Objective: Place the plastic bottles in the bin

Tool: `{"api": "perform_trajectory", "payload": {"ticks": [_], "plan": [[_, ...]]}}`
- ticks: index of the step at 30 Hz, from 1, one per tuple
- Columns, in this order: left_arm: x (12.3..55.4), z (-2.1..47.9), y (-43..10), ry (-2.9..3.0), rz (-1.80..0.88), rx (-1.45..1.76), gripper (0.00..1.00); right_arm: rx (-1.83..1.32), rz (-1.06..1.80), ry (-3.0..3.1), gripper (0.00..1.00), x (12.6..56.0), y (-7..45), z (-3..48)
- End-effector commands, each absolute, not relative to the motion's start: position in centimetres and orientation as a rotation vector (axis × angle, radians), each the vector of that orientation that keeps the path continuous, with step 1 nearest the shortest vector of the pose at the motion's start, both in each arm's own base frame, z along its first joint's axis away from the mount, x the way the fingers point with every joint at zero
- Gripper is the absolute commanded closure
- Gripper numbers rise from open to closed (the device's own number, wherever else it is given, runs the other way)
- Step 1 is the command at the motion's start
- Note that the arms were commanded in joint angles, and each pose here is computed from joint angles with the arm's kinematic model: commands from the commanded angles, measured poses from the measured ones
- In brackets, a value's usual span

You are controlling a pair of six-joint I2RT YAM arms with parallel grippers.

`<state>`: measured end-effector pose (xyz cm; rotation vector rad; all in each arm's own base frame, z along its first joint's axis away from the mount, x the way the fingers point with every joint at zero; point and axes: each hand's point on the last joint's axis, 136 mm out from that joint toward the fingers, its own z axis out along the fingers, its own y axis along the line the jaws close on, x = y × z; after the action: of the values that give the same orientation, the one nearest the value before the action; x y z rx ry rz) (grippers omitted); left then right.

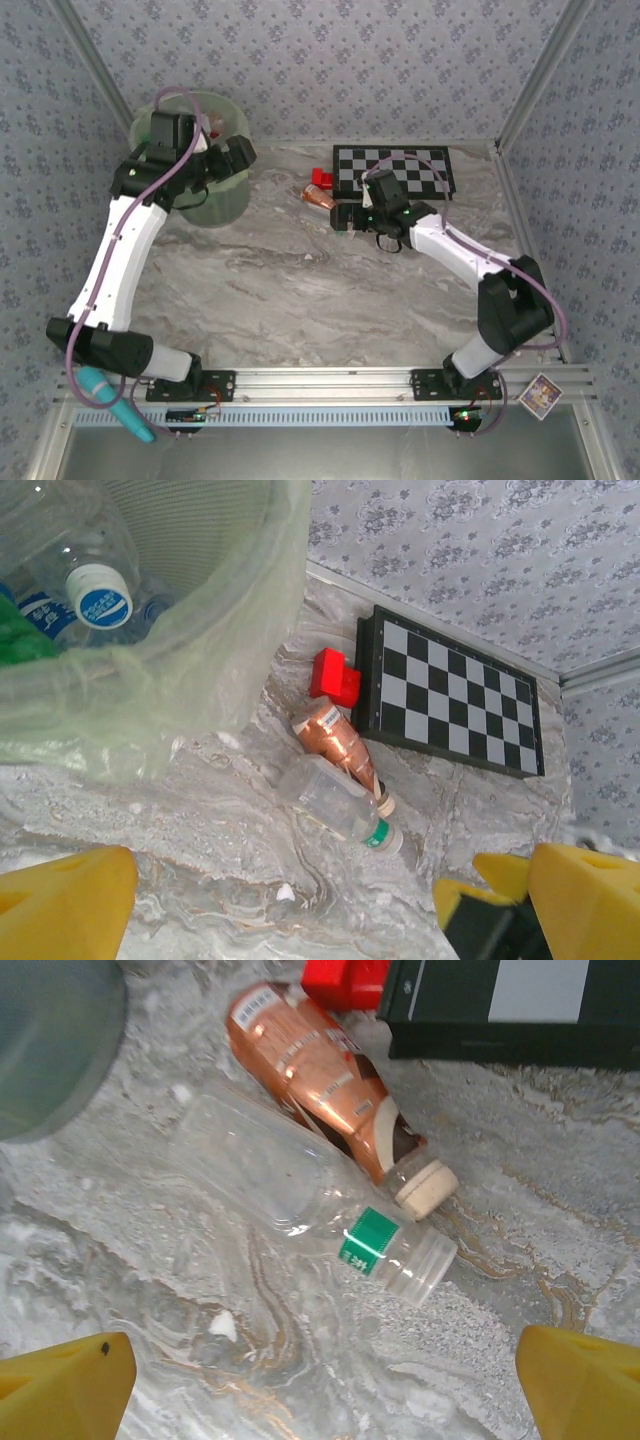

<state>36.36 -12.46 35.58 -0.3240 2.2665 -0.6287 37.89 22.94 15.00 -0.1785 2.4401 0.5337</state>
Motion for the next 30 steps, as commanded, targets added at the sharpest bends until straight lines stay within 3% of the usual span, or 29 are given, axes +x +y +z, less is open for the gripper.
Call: {"api": "perform_trajectory", "payload": {"ticks": [1,15,30], "plan": [[35.0,37.1,-12.0,2.206,-0.632,-0.309,0.0,-0.234,0.582,2.456,0.01,38.8,23.9,13.7],[31.9,37.2,-10.2,2.187,-0.583,-0.35,0.0,-0.329,0.616,2.546,0.01,42.6,26.9,9.6],[32.1,37.1,-10.1,2.186,-0.576,-0.353,0.0,-0.443,0.599,2.618,0.06,38.4,29.5,6.6]]}}
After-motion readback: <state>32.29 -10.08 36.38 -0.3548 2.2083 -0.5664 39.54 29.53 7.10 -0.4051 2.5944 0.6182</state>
